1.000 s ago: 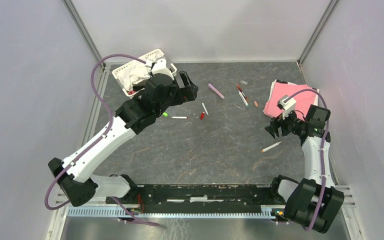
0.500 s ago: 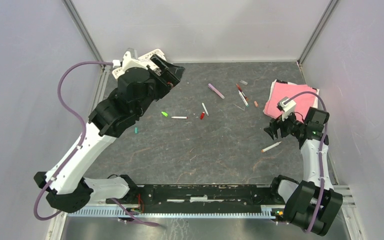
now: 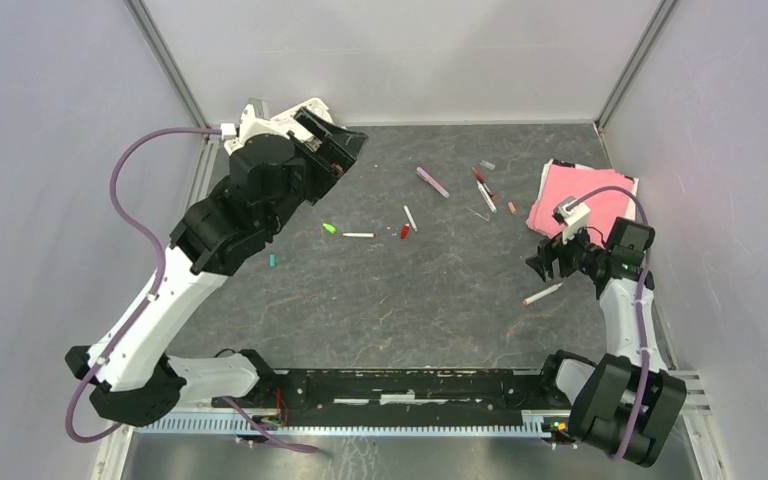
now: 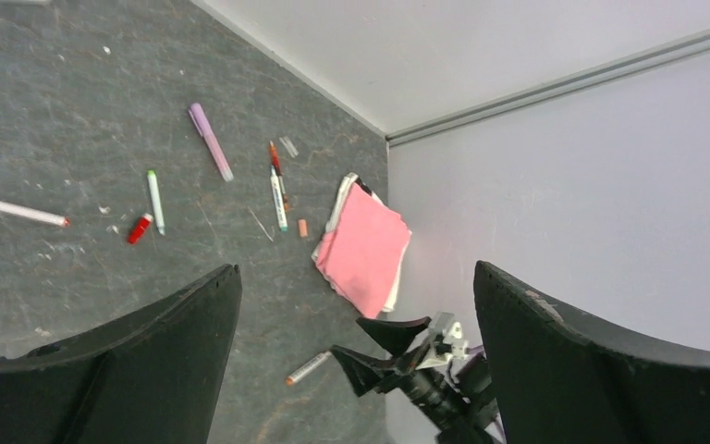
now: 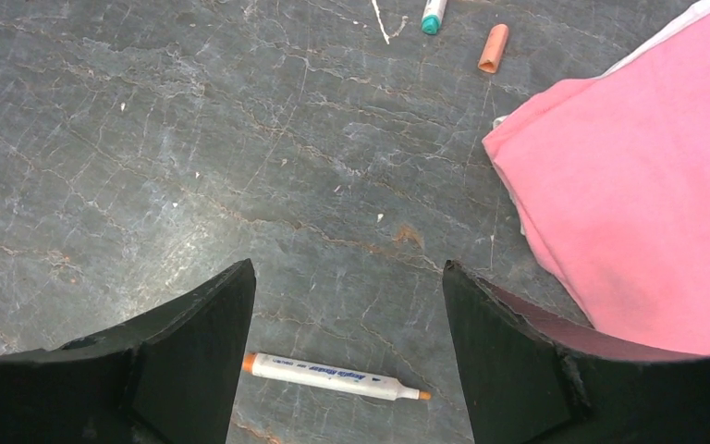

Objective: Insert the pens into the pen caps
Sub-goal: Pick up the pen from the center of the board.

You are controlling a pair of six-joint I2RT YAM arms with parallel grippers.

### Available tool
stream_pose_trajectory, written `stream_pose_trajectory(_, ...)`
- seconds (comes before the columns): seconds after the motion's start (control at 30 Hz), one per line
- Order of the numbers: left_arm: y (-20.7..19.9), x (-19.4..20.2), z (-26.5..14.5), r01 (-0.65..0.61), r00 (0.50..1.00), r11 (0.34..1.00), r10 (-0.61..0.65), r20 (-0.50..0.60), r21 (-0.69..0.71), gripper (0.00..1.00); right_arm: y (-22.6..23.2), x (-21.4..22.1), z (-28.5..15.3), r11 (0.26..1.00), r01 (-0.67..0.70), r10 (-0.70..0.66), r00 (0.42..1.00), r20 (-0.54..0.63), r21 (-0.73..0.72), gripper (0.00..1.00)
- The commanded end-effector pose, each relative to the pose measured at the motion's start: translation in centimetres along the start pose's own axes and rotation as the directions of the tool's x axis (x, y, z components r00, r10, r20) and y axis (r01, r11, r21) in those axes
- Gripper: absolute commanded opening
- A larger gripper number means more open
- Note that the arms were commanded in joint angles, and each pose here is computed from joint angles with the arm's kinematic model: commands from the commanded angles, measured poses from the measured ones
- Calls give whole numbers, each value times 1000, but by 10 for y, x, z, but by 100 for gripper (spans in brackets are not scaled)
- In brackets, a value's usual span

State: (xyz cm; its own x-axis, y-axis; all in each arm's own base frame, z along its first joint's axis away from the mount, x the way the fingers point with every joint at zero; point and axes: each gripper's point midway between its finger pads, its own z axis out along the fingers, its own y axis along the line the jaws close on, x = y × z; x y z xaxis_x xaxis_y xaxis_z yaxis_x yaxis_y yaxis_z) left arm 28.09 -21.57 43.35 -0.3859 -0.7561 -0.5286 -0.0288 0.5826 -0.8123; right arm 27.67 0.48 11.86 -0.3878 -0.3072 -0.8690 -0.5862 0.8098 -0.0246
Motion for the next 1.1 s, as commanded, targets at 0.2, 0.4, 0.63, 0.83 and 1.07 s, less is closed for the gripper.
stream_pose_trajectory(0.2,43,58,16,-533,834,800,551,13,277,100,-31,-70,39,982,190,-189,981,39,-11,80)
stream_pose_trajectory(0.4,81,76,27,-482,840,763,542,-19,431,100,-36,-106,82,973,227,-227,974,5,-52,80)
stream_pose_trajectory(0.63,102,75,42,-451,845,751,533,-40,483,100,-35,-124,115,969,235,-238,971,-28,-81,76)
stream_pose_trajectory(0.83,124,85,53,-473,822,756,564,-81,453,100,-36,-122,136,974,212,-218,972,-87,-76,67)
stream_pose_trajectory(1.07,147,88,53,-488,823,776,561,-85,399,100,-36,-103,160,987,149,-156,973,-172,-56,50)
